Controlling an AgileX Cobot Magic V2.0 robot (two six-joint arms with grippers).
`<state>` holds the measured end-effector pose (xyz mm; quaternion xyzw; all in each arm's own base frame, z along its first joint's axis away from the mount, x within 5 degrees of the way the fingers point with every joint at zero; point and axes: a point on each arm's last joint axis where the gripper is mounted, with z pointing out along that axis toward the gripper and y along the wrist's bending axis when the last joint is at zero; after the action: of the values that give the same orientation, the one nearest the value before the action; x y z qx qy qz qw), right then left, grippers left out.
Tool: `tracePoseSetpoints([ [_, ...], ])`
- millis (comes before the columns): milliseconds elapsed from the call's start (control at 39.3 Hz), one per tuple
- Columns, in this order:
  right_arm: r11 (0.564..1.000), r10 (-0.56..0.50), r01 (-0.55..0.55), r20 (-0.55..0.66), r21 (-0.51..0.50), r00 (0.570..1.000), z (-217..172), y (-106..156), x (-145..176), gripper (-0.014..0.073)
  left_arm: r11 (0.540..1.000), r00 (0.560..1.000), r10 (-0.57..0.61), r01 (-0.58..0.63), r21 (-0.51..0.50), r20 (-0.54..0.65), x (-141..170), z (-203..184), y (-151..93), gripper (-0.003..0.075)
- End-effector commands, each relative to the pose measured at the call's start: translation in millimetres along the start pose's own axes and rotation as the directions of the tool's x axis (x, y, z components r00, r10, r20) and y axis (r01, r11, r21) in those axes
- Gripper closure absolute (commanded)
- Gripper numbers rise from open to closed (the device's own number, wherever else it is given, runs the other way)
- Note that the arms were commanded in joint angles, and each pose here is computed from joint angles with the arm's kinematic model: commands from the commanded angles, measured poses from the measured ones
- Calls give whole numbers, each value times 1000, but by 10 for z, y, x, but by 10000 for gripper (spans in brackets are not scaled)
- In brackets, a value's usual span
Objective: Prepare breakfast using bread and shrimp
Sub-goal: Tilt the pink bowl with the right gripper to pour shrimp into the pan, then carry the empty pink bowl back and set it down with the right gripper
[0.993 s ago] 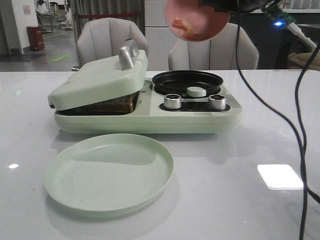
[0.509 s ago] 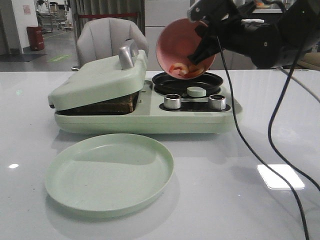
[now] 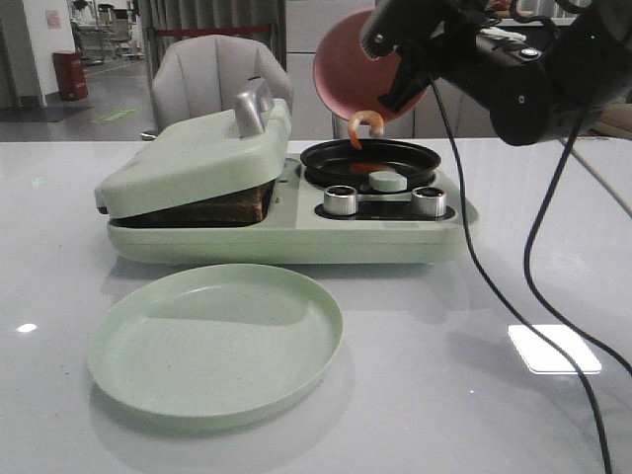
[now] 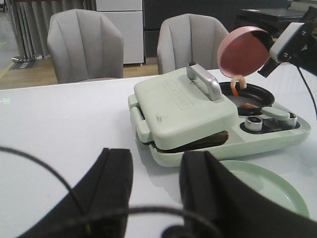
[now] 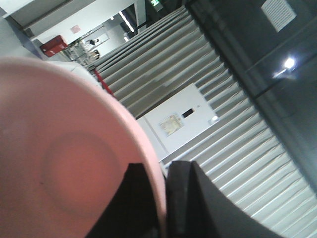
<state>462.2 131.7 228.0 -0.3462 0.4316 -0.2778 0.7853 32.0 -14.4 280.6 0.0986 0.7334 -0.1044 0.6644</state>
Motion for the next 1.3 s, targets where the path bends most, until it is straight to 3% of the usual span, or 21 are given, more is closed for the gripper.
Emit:
tracePoseSetpoints([
  [0,982,-55,33,120,185,991,88,-460,-289,455,1000,995,-14,15,-4,96,-154,-21,4,410],
  [76,980,7,-28,108,195,994,88,-476,-268,455,1000,995,-14,15,-4,96,-154,-21,4,410],
  [127,969,118,-138,104,204,988,86,-493,-242,455,1000,995,-14,15,-4,96,-154,-21,4,410],
  [204,903,346,-359,95,235,933,85,-531,-179,455,1000,995,-14,15,-4,96,-154,-21,4,410],
  [255,822,501,-508,95,260,860,85,-565,-139,455,1000,995,-14,15,-4,96,-154,-21,4,410],
  [306,714,646,-645,99,273,757,87,-610,-115,455,1000,995,-14,15,-4,96,-154,-21,4,410],
  [382,581,785,-771,71,259,615,104,-651,-120,455,1000,995,-14,15,-4,96,-154,-21,4,410],
  [433,472,870,-851,39,229,492,127,-713,-183,455,1000,995,-14,15,-4,96,-154,-21,4,410],
  [484,438,896,-877,-18,197,444,148,-747,-245,455,1000,995,-14,15,-4,96,-154,-21,4,410],
  [611,428,900,-890,-168,158,402,167,-908,-417,455,1000,995,-14,15,-4,96,-154,-21,4,410],
  [917,417,841,-885,-457,209,288,-105,-1516,-653,455,1000,995,-14,15,-4,96,-154,-21,4,410],
  [1120,375,797,-863,-594,338,113,-392,-1847,-473,455,1000,995,-14,15,-4,96,-154,-21,4,410],
  [1273,354,741,-825,-671,440,-40,-592,-1940,-197,455,1000,995,-14,15,-4,96,-154,-21,4,410],
])
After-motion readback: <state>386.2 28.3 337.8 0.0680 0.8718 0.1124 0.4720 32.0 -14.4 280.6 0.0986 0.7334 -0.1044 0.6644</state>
